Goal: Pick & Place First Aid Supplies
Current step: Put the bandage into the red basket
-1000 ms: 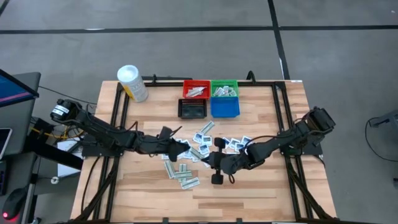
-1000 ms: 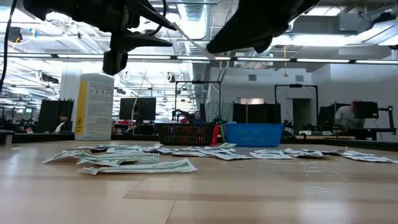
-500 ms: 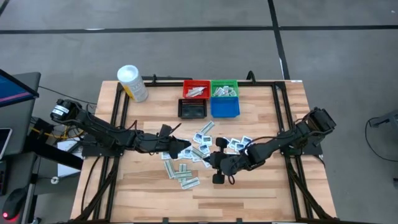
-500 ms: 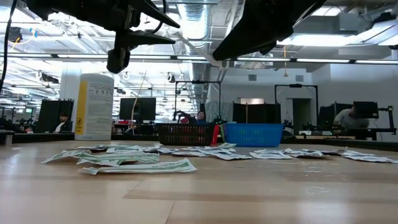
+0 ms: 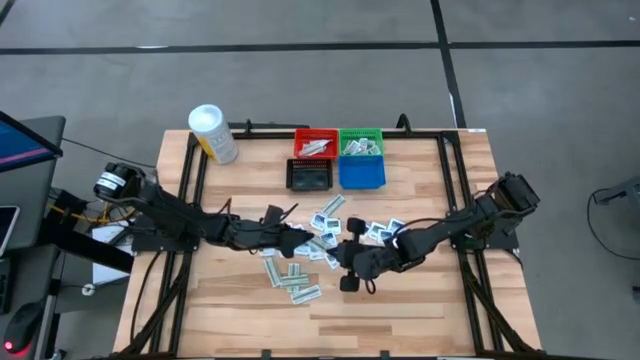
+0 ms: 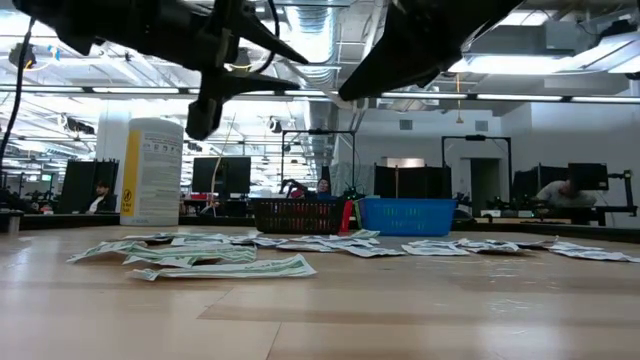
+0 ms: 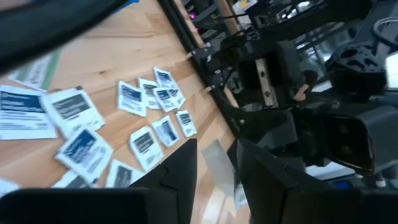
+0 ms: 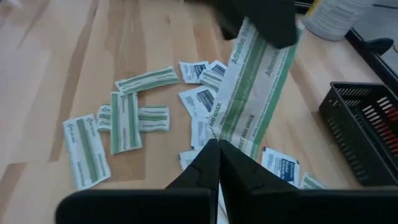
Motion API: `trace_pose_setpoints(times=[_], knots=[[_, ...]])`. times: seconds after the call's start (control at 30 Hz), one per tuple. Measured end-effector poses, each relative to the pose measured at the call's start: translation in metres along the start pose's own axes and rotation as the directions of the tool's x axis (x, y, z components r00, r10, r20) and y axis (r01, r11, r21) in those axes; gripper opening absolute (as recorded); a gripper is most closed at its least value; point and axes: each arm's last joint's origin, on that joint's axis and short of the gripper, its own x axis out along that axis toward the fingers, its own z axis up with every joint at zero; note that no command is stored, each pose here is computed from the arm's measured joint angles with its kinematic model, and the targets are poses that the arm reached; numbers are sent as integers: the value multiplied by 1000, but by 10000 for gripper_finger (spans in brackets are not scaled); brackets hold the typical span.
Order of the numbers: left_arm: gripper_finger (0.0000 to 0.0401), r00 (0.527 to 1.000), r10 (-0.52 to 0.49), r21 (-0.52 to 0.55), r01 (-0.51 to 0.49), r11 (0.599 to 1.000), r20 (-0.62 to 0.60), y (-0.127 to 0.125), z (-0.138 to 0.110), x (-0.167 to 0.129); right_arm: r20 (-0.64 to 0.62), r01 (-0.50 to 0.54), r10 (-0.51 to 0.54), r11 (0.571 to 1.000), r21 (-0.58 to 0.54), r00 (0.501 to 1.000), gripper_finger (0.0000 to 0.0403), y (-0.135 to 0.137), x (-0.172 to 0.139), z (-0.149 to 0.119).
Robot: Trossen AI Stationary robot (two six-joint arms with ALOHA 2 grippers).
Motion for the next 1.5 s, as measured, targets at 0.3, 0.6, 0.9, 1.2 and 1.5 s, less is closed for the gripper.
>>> trace_pose_setpoints(times=[0.3, 0.6, 0.9, 1.2, 1.5], knots=[[115, 1000, -13, -15, 13, 1000, -9, 9, 4, 12, -6, 21, -21, 1000, 14, 1000, 0, -9, 5, 2], [52, 1000, -3, -3, 3, 1000, -2, 16, 15, 17, -8, 33, -34, 998, -52, 999, 0, -15, 8, 2], [5, 1000, 15, 55, -15, 998, 13, 29, 37, 25, -25, 77, -79, 994, -76, 997, 53, -33, 16, 4], [4, 997, 22, 108, -29, 994, 69, 43, 75, 28, -80, 140, -144, 989, -56, 986, 136, -63, 28, 3], [5, 962, 46, 363, -145, 920, 268, 54, 133, 12, -177, 128, -131, 991, -33, 975, 173, -120, 45, -6]])
